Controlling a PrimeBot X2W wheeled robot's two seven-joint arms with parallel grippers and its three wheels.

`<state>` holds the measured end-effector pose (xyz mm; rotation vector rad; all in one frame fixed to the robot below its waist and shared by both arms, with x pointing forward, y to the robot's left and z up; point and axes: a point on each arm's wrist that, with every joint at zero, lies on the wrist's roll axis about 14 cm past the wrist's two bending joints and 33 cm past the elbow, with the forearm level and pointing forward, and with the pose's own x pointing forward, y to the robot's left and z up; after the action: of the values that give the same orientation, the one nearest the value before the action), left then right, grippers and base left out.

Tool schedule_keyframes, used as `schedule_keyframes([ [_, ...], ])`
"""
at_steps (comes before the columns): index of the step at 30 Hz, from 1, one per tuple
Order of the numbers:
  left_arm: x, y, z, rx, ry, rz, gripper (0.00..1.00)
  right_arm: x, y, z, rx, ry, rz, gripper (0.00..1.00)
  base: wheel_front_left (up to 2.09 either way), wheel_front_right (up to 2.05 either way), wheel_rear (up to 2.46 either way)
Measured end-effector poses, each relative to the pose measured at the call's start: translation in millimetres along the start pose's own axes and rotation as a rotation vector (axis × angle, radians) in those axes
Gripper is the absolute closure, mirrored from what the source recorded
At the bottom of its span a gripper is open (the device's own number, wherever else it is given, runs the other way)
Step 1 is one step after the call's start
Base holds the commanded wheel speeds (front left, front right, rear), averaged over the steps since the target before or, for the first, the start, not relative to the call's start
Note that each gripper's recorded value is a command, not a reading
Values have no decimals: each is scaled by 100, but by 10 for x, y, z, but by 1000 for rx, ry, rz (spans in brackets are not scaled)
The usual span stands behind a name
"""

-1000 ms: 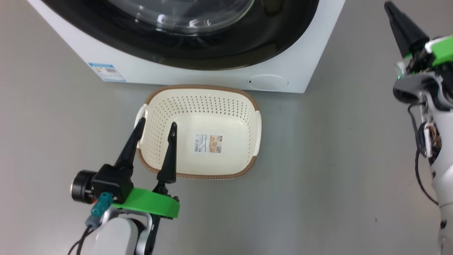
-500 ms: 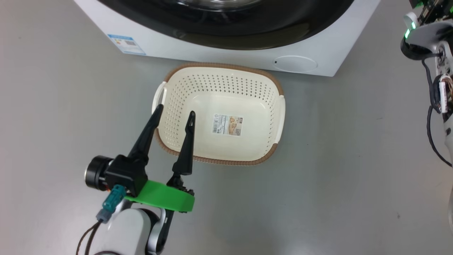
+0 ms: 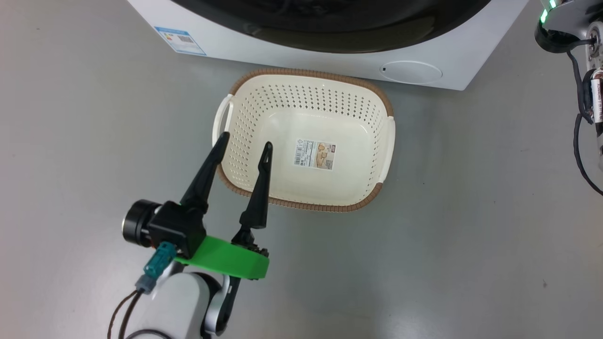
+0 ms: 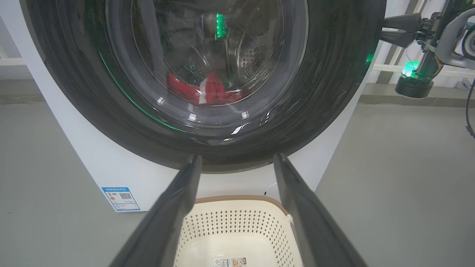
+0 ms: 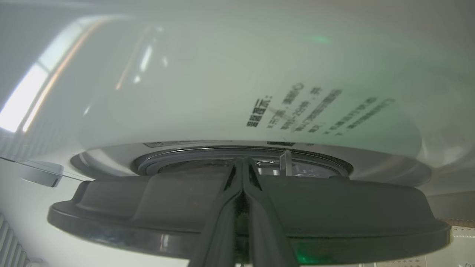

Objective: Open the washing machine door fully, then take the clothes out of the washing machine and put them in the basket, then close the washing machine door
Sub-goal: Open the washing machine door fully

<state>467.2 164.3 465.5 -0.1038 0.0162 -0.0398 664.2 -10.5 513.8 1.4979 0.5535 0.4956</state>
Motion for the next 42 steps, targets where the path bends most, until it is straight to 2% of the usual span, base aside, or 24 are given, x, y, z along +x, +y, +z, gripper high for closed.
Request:
schedule_keyframes([
  [23, 17, -105, -20, -6, 6, -24, 0, -117, 76, -154, 8, 149, 5, 100, 0, 0, 0],
  [42, -51, -155, 140, -12, -22, -30, 0, -406, 75, -528, 9, 267, -5, 100, 0, 0, 0],
])
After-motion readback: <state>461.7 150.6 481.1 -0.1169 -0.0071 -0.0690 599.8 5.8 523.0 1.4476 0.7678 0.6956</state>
